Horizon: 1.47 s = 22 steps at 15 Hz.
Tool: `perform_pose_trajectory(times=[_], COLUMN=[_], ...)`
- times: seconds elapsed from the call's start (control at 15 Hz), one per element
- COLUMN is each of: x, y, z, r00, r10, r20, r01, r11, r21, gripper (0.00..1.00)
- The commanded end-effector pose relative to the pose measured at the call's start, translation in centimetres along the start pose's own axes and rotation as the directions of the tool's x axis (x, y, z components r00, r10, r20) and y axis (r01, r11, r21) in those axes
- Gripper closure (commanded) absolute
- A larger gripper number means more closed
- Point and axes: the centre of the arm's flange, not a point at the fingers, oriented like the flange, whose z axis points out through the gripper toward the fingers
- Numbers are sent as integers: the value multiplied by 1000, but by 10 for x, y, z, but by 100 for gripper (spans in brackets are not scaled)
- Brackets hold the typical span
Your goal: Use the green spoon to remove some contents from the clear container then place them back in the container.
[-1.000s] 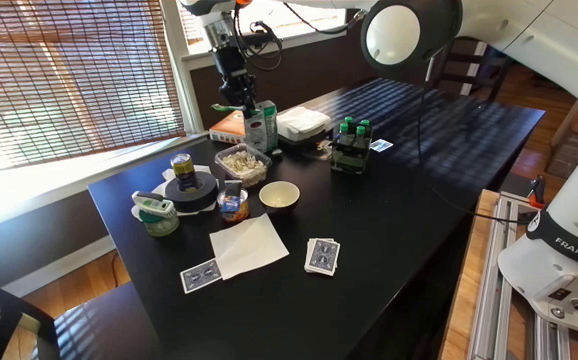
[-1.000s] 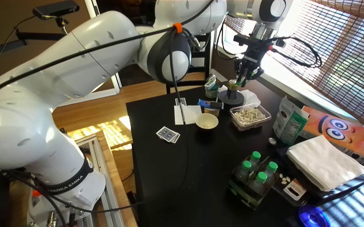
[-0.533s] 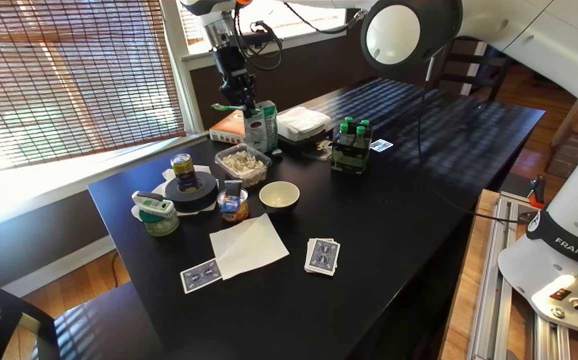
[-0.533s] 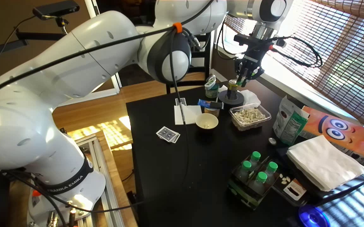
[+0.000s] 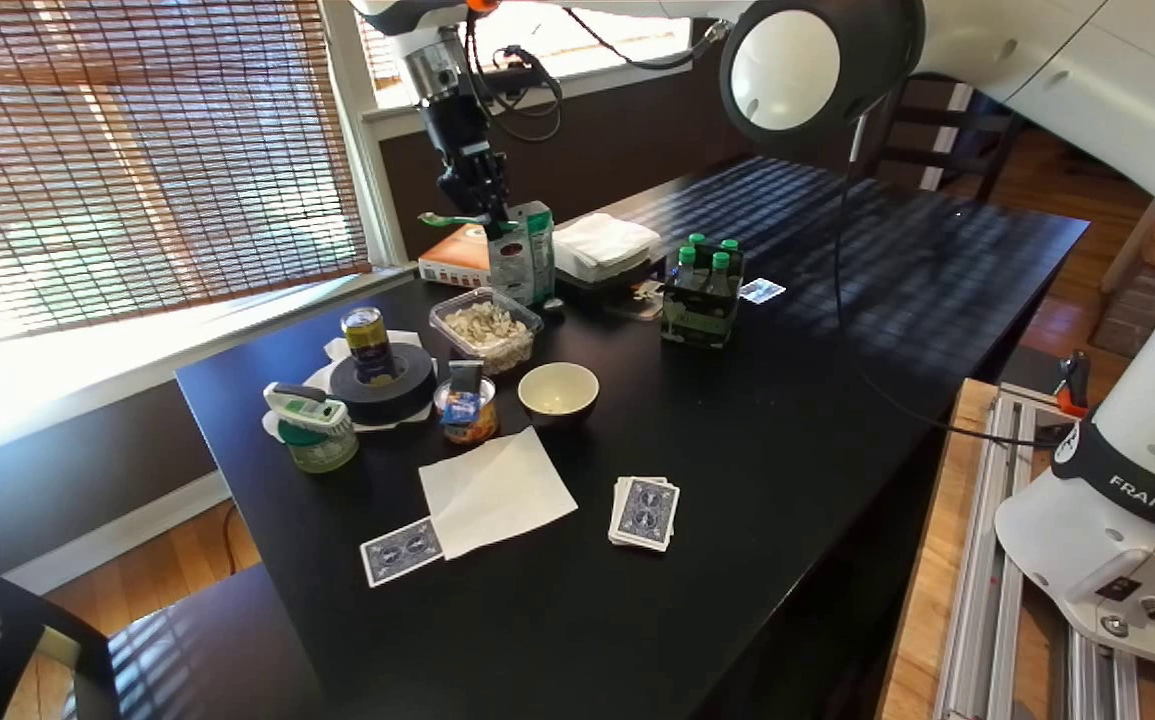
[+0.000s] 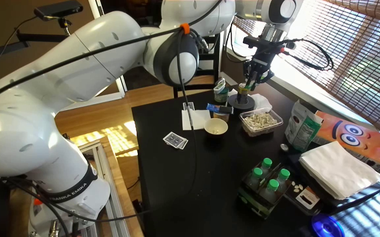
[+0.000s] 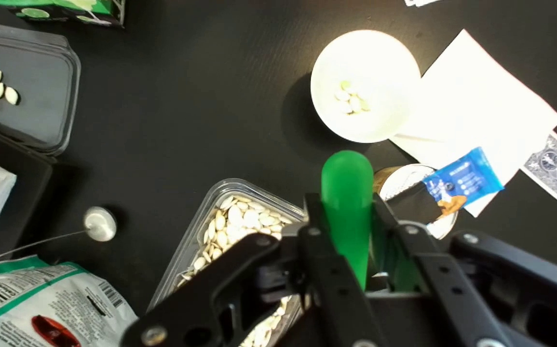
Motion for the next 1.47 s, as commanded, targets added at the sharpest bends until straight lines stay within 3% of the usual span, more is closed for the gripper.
perform_pose_trajectory(times=[0.0,0.2,0.47,0.73,1.07,1.4], x=[-21,-22,-11,-10,-7,-14], y=[-30,-51,-55,-42,-20,-8], z=[13,23,33,50,67,83], r00=[994,991,990,963,924,931], r10=[-108,-116,26,209,350,345], r20=[-10,-70,-139,-173,-155,-121], r01=[108,116,-19,-193,-332,-334], r11=[994,993,999,975,934,937], r21=[-30,-3,49,106,130,97], gripper=[94,94,94,94,94,94])
